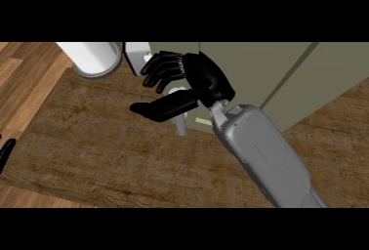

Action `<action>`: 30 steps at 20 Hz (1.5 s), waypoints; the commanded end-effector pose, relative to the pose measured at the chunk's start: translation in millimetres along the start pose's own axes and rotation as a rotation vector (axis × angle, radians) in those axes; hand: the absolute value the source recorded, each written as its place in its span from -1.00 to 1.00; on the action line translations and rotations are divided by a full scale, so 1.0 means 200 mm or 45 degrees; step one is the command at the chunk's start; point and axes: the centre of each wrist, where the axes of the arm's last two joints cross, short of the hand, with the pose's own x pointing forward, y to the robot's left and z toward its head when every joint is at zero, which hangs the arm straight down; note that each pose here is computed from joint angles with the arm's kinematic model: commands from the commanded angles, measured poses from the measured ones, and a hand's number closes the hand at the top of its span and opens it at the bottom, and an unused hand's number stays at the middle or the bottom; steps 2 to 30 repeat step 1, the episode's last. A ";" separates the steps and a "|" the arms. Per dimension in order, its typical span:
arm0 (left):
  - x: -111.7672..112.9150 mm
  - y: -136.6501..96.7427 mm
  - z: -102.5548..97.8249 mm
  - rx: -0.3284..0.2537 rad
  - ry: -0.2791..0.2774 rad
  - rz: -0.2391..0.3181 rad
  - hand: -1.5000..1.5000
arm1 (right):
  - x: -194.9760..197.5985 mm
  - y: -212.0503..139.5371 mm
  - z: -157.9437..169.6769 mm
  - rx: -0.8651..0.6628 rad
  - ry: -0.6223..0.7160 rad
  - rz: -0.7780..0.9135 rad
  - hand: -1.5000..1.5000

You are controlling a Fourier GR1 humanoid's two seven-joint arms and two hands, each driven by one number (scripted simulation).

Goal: Pick up the bottled water, place it into the cabinet and close the cabinet

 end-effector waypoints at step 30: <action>-0.01 0.01 0.02 0.019 0.004 -0.002 -1.00 | 0.14 -0.09 -0.14 -0.202 -0.076 -0.081 -1.00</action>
